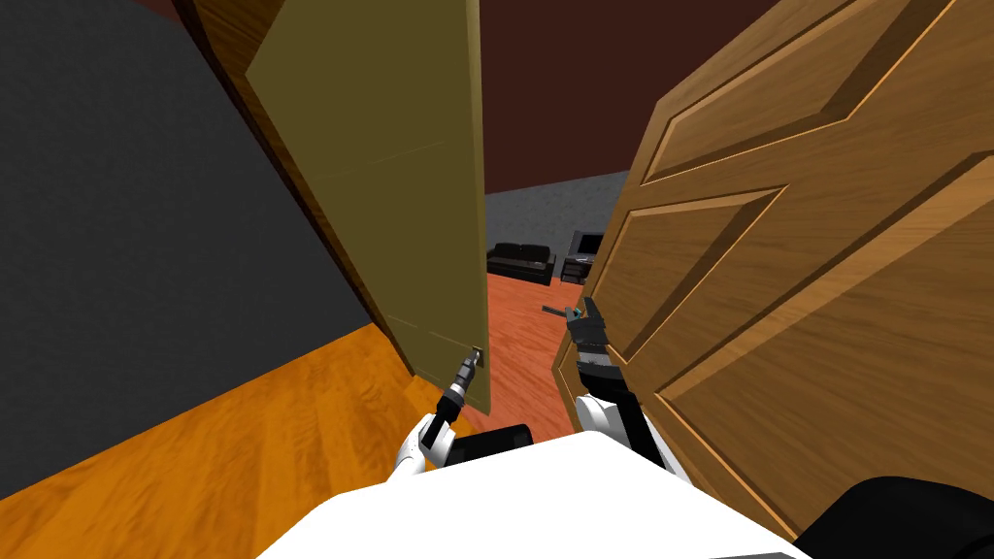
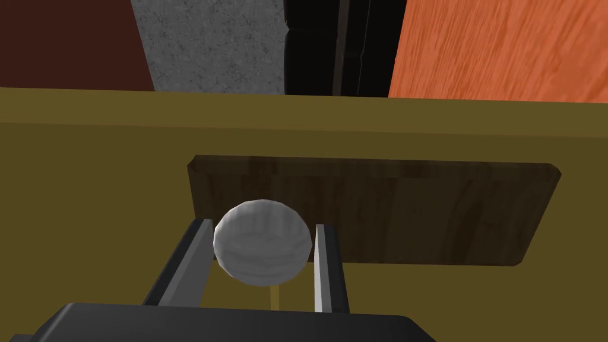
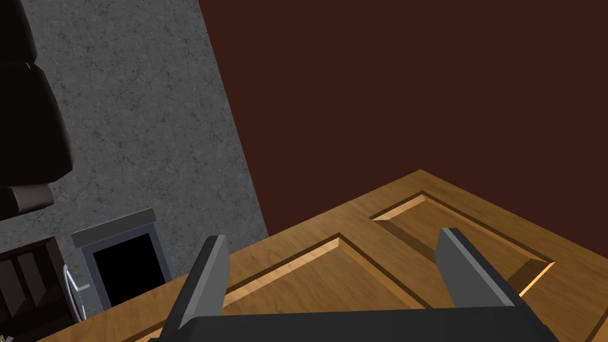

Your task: Push the door open

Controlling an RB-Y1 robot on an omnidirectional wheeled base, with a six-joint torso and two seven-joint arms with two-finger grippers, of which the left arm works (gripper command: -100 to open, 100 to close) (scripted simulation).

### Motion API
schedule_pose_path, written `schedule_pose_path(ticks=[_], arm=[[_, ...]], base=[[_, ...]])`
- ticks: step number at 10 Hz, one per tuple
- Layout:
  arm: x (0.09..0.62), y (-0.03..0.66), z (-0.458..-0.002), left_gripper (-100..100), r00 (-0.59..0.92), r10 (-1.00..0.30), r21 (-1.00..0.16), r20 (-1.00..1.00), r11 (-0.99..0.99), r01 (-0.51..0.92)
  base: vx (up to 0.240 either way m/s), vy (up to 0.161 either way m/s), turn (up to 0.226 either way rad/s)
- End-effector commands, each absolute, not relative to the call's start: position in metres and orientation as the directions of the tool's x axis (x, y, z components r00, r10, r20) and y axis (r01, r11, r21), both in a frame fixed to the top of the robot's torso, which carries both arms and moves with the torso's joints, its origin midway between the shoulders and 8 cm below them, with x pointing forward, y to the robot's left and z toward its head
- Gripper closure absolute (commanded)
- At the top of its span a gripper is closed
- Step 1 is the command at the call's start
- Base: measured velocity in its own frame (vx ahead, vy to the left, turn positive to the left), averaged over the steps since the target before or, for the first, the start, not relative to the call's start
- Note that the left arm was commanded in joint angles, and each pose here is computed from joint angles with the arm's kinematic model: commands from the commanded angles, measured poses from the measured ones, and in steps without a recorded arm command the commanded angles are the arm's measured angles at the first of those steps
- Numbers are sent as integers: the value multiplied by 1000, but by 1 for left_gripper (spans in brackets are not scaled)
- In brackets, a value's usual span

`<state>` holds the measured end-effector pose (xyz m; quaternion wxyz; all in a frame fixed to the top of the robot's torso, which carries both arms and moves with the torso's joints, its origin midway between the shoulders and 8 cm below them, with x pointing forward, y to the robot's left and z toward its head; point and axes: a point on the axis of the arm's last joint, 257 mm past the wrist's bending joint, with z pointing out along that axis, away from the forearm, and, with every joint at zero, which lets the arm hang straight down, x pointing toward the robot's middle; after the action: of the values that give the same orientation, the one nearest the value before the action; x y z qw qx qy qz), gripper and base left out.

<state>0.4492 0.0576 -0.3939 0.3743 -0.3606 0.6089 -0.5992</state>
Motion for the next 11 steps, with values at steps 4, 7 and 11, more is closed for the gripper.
schedule_pose_path(ticks=[4, 7, 11], arm=[[453, 72, -396, 100, -433, -901, -999, -37, 36, 10], [460, 92, -396, 100, -392, -919, -999, -52, 51, 14], [459, 90, -395, -100, -392, -919, -999, -46, 46, 9]], base=[[70, -28, 16], [204, -72, 56], [-42, -9, 41]])
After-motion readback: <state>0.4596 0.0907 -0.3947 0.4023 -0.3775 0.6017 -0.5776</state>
